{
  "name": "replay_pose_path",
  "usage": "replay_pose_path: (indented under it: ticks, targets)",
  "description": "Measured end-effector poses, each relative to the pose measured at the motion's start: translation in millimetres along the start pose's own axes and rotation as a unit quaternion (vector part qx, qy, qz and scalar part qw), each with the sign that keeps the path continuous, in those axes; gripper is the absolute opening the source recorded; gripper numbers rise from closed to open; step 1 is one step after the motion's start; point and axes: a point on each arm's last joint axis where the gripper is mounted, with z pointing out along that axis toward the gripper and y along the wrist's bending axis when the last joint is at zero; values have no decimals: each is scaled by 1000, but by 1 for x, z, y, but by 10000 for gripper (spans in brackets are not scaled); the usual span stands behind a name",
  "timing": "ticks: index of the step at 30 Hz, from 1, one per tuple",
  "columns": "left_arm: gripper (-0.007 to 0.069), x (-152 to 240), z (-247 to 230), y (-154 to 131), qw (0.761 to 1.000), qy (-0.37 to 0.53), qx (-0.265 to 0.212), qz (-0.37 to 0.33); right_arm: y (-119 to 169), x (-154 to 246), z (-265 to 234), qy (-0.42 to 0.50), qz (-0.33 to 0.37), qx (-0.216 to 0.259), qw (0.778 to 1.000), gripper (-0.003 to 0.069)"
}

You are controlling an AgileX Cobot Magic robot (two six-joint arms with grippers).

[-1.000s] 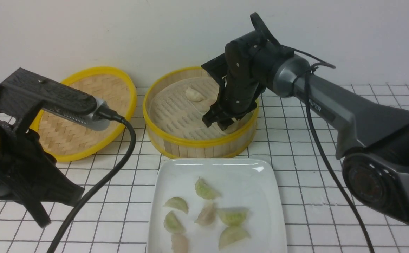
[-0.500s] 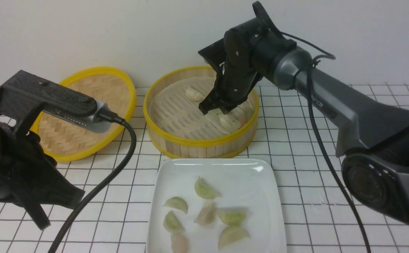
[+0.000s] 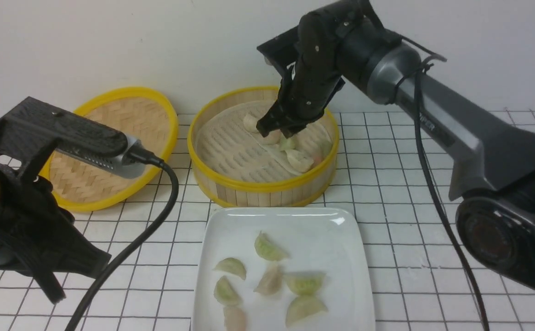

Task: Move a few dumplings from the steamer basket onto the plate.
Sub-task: Use the right arm to grab a dumpling from inside the steamer

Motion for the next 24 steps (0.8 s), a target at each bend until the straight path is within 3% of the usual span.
replay_pose_path:
  ticks: [2, 3, 5, 8, 10, 13, 14, 19, 24]
  targets:
    - [-6, 0, 0, 0, 1000, 0, 0, 0, 1, 3, 10, 10, -4, 0, 1000, 238]
    - [-6, 0, 0, 0, 1000, 0, 0, 0, 0, 6, 18, 18, -8, 5, 1000, 314]
    - [-6, 0, 0, 0, 1000, 0, 0, 0, 0, 10, 30, 30, -13, 12, 999, 397]
    - [-6, 0, 0, 0, 1000, 0, 0, 0, -1, 15, 42, 43, -19, 23, 999, 458]
    - [-6, 0, 0, 0, 1000, 1, 1, 0, -2, 16, 45, 46, -17, 26, 998, 457]
    - [-6, 0, 0, 0, 1000, 1, 1, 2, -1, 16, 46, 43, -5, 25, 999, 364]
    - [-6, 0, 0, 0, 1000, 1, 1, 2, -1, 16, 47, 43, 0, 21, 999, 263]
    - [-6, 0, 0, 0, 1000, 1, 1, 2, 0, 15, 43, 40, 8, 13, 999, 264]
    - [-6, 0, 0, 0, 1000, 3, 1, 3, -1, 1, 0, 1, 29, 1, 1000, 264]
